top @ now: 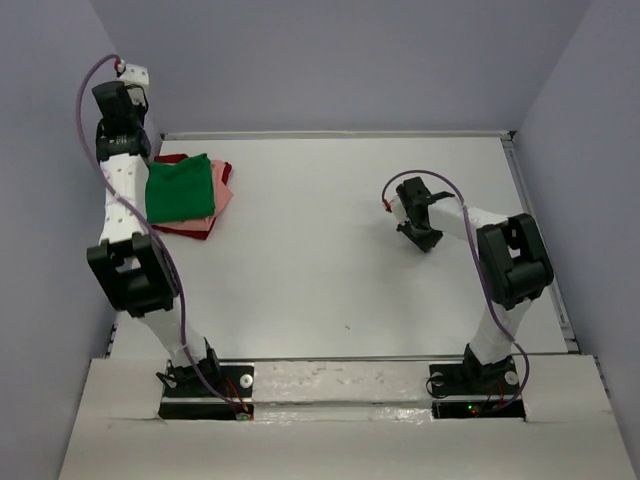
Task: Fold and stack the t-shirts
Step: Neatly place the folded tshirt to the corner
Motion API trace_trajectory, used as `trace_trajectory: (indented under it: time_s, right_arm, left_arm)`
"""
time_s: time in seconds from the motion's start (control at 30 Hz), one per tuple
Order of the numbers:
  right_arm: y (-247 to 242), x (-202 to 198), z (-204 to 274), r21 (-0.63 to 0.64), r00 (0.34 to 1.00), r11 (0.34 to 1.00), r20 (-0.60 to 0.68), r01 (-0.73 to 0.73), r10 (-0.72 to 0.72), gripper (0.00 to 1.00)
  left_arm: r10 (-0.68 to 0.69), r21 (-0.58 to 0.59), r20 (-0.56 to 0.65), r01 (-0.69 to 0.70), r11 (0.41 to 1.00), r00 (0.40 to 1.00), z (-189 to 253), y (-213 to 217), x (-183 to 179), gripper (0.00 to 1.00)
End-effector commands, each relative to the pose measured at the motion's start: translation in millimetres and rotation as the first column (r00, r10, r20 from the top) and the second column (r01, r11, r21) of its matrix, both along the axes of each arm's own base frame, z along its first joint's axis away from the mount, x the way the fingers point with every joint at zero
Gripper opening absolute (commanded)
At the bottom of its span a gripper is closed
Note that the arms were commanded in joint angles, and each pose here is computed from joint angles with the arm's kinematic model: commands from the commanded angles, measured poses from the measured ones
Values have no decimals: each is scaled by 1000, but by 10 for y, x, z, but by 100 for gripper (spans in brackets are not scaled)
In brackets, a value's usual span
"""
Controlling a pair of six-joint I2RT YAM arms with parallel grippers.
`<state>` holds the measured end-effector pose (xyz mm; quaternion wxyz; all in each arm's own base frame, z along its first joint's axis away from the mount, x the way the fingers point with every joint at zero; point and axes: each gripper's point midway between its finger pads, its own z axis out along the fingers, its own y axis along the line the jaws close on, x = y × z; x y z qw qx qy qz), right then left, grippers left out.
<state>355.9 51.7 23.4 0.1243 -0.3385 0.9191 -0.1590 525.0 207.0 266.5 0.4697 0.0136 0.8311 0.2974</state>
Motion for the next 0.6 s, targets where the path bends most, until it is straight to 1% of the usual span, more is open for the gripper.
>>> trace_trajectory:
  time_s: [0.0, 0.03, 0.07, 0.1, 0.13, 0.17, 0.2, 0.23, 0.27, 0.3, 0.33, 0.4, 0.5, 0.53, 0.57]
  right_arm:
    - [21, 8, 345, 68, 995, 998, 100, 7, -14, 29]
    - [-26, -5, 501, 82, 989, 997, 145, 13, -25, 32]
    - [-30, -7, 586, 92, 984, 996, 175, 13, -29, 36]
    - [-51, 3, 679, 93, 976, 996, 214, 19, -38, 40]
    - [-68, -22, 829, 107, 965, 994, 257, 27, -54, 45]
    - [-89, -32, 905, 110, 957, 993, 281, 38, -68, 48]
    - [-129, -45, 991, 111, 945, 992, 312, 65, -97, 61]
    - [-150, -67, 1152, 129, 926, 989, 361, 73, -115, 69]
    - [-150, -86, 1217, 148, 915, 986, 380, 82, -133, 75]
    - [-170, -111, 1285, 166, 900, 980, 403, 107, -167, 97]
    - [-197, -161, 1300, 173, 891, 978, 414, 120, -183, 100]
    - [-292, -211, 1487, 194, 839, 967, 488, 166, -242, 100]
    - [-509, -290, 1553, 215, 774, 949, 550, 232, -314, 100]
    - [-567, -314, 1543, 252, 743, 933, 566, 258, -358, 100]
    - [-568, -315, 1543, 252, 743, 933, 566, 259, -359, 100]
  left_arm:
    - [-204, -24, 272, 219, 975, 940, 1372, -694, -602, 28]
    - [-244, -35, 237, 259, 965, 940, 1171, -905, -655, 36]
    - [-266, -24, 237, 279, 960, 934, 1166, -1005, -732, 41]
    - [-293, 2, 267, 303, 953, 918, 1313, -1137, -916, 49]
    - [-326, -12, 234, 338, 941, 916, 1107, -1306, -977, 62]
    - [-354, -16, 238, 368, 930, 905, 1067, -1403, -1045, 67]
    - [-380, 0, 288, 396, 918, 879, 1206, -1500, -1192, 72]
    - [-403, -17, 276, 423, 906, 873, 1016, -1596, -1239, 79]
    - [-402, -28, 272, 425, 905, 874, 942, -1617, -1305, 83]
    - [-421, -20, 306, 448, 894, 854, 1019, -1683, -1406, 87]
    - [-431, -42, 288, 461, 886, 855, 857, -1734, -1444, 94]
    - [-438, -65, 309, 478, 876, 844, 811, -1798, -1526, 99]
    - [-431, -111, 310, 482, 869, 847, 622, -1852, -1565, 99]
    - [-432, -132, 314, 489, 862, 846, 548, -1894, -1577, 99]
    - [-424, -157, 304, 484, 861, 853, 450, -1901, -1583, 99]
